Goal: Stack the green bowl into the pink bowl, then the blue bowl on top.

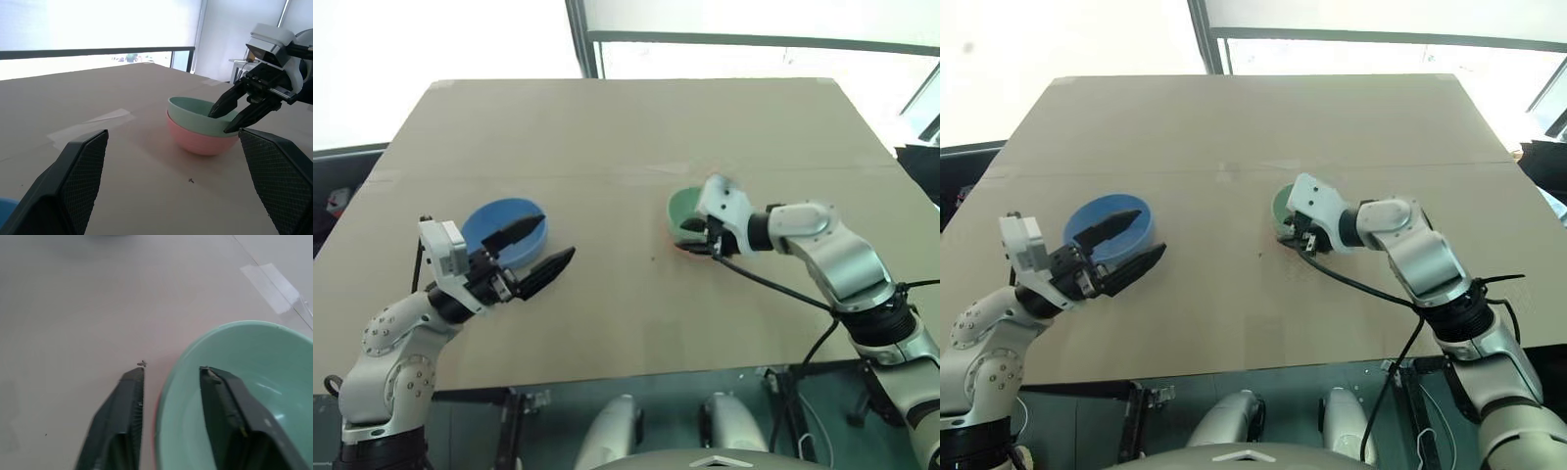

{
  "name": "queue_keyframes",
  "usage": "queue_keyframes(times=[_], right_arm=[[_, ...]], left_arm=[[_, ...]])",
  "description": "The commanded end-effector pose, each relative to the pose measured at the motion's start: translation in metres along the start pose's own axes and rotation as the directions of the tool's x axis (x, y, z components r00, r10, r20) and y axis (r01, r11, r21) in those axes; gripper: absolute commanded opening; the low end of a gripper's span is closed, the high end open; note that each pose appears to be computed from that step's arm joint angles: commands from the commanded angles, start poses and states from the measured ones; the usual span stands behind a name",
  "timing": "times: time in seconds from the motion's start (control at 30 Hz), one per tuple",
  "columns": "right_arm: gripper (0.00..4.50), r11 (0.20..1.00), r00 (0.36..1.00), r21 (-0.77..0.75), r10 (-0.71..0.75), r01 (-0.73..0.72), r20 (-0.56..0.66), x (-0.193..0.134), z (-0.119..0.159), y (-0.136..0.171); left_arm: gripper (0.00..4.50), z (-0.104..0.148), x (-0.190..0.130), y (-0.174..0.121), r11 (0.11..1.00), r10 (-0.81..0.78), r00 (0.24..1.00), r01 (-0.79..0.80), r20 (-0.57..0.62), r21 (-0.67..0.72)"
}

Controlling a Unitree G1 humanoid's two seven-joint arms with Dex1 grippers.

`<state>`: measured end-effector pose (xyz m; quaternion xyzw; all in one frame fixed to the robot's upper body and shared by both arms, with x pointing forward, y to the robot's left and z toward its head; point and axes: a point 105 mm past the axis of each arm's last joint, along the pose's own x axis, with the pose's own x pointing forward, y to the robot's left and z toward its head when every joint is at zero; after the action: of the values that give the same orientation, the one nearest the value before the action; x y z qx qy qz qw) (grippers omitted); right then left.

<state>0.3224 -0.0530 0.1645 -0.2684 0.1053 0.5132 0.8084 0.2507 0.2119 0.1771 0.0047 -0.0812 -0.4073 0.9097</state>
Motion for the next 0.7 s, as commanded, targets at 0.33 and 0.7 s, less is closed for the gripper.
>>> queue_keyframes(times=[0.33, 0.7], right_arm=[[2.69, 1.000, 0.882, 0.014, -0.011, 0.005, 0.471, -0.064, 0.051, 0.018], [2.76, 0.998, 0.883, -0.006, -0.048, 0.057, 0.467, -0.065, 0.041, 0.022]], left_arm=[[4.50, -0.004, 0.014, 0.033, 0.809, 0.534, 0.770, -0.346, -0.349, 0.475], [3.98, -0.033, -0.009, 0.038, 0.762, 0.646, 0.427, -0.307, -0.633, 0.571]])
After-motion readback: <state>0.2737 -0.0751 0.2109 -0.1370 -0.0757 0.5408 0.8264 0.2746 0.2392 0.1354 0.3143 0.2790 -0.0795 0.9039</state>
